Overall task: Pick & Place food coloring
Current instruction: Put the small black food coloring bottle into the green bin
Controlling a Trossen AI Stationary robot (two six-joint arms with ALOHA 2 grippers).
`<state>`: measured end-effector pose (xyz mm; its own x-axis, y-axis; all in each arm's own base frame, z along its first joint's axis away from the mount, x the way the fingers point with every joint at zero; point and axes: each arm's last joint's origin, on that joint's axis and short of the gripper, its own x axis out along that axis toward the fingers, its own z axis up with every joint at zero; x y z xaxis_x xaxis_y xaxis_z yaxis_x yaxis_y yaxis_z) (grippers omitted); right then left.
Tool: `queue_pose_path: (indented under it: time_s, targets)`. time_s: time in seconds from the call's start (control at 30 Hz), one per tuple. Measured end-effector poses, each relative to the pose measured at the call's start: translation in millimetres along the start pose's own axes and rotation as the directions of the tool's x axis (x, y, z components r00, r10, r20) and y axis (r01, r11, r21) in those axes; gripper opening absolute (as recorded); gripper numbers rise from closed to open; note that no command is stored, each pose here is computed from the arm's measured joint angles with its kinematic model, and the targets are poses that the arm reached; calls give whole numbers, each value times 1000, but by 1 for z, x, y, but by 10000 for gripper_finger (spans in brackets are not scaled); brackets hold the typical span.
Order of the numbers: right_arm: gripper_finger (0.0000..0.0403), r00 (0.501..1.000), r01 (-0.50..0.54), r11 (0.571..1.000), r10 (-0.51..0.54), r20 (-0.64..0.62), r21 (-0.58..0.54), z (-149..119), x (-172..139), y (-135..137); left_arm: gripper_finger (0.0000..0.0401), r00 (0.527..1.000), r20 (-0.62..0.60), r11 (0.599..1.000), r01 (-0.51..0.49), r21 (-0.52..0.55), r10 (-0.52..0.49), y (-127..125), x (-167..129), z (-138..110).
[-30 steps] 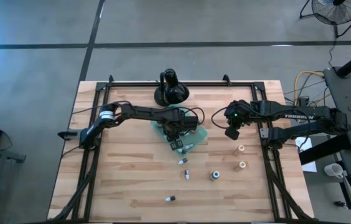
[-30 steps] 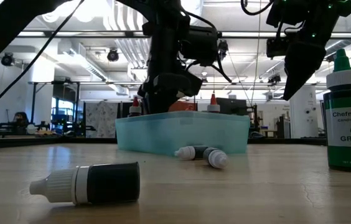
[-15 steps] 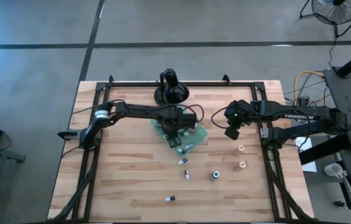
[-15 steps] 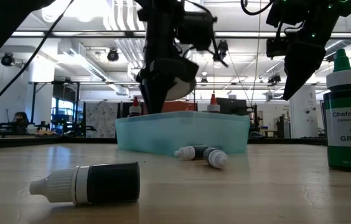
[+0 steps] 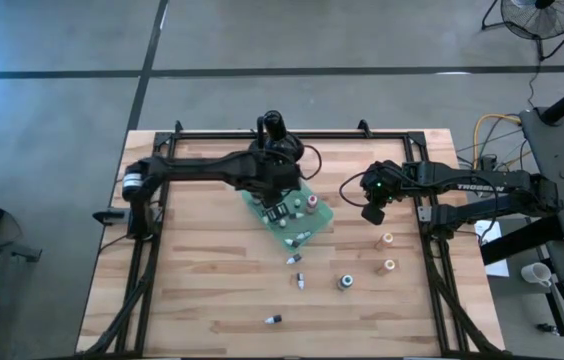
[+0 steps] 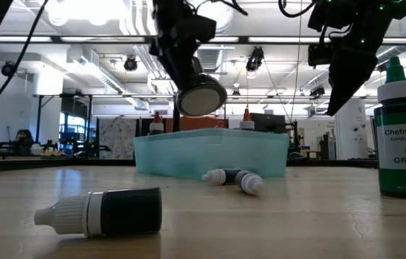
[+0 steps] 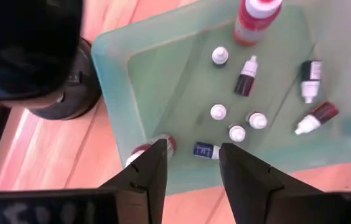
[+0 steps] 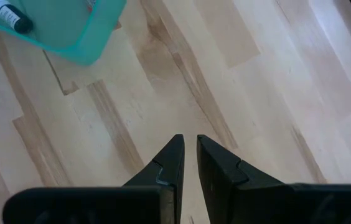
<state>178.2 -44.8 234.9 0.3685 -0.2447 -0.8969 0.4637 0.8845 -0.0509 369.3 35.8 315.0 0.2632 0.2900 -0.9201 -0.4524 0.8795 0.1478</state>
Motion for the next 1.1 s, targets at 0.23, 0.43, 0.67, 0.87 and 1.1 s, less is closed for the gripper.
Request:
queue_pose_path:
  time_s: [0.23,0.43,0.67,0.87,1.1]
  targets:
    - [38,1000,1,1000,0,6,-14,1,0,0,119,996,81,999,27,-37,-24,3,-13,3]
    - [38,999,5,1000,-5,33,12,4,0,-3,119,992,119,998,41,-47,-35,2,-12,7]
    - [38,999,4,1000,-2,48,-31,6,1,-3,119,983,178,996,65,-62,-53,-1,-10,13]
    - [38,999,3,1000,-2,46,-11,5,1,-3,119,974,217,994,81,-71,-63,-2,-11,17]
    - [38,999,2,1000,-2,46,18,5,1,-3,119,971,229,994,86,-73,-67,-3,-11,18]
